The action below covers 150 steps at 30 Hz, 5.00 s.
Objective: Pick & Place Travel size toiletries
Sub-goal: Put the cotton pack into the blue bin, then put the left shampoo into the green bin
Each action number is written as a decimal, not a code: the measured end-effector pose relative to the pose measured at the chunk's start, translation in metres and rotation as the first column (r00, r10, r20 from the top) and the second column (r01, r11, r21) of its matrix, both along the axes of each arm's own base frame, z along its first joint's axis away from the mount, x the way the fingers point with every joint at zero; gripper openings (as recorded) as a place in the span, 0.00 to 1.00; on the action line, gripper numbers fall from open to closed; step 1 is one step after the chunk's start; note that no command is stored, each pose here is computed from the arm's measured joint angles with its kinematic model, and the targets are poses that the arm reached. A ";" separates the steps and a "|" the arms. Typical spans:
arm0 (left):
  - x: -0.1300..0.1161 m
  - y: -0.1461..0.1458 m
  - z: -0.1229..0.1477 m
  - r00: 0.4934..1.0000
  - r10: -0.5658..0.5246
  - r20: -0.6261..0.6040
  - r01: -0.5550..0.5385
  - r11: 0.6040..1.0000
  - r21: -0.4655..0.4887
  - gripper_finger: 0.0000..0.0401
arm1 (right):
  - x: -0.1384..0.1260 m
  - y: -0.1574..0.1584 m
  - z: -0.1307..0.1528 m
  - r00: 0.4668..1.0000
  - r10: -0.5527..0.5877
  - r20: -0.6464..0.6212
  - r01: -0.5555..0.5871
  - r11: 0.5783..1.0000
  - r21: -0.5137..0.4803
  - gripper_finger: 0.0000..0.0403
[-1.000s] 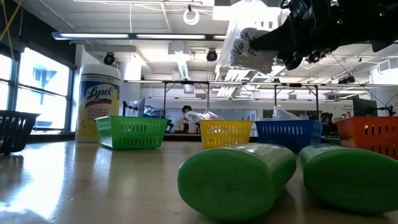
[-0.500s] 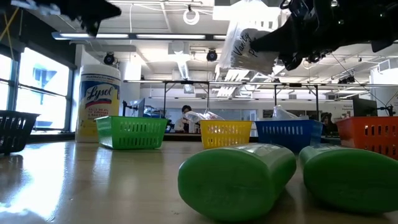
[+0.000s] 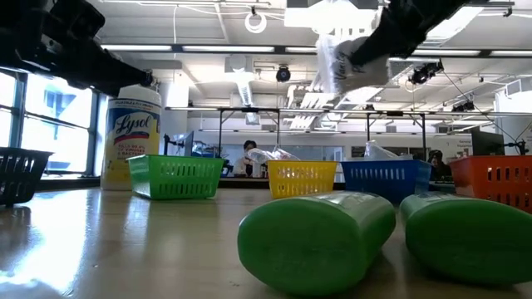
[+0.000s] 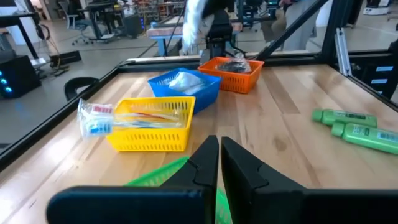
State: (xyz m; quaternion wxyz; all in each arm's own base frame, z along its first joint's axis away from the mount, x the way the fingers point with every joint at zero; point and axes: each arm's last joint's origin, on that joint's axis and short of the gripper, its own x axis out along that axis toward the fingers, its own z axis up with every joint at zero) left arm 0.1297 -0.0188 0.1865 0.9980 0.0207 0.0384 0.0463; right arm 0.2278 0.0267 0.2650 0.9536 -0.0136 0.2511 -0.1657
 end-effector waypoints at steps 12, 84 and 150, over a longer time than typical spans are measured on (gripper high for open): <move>0.000 0.000 -0.003 1.000 0.003 -0.030 -0.002 1.000 0.014 0.04 | -0.053 -0.033 0.034 0.898 -0.347 -0.271 0.379 0.922 0.076 0.09; 0.000 0.000 0.000 1.000 0.002 -0.001 -0.002 1.000 0.014 0.04 | 0.029 -0.053 -0.052 0.718 -0.057 -0.694 0.360 0.884 0.300 0.79; 0.207 -0.110 0.060 0.724 -0.221 -0.653 0.137 0.974 -0.178 0.04 | -0.091 -0.006 -0.070 0.790 0.272 0.549 -0.374 0.924 0.080 0.02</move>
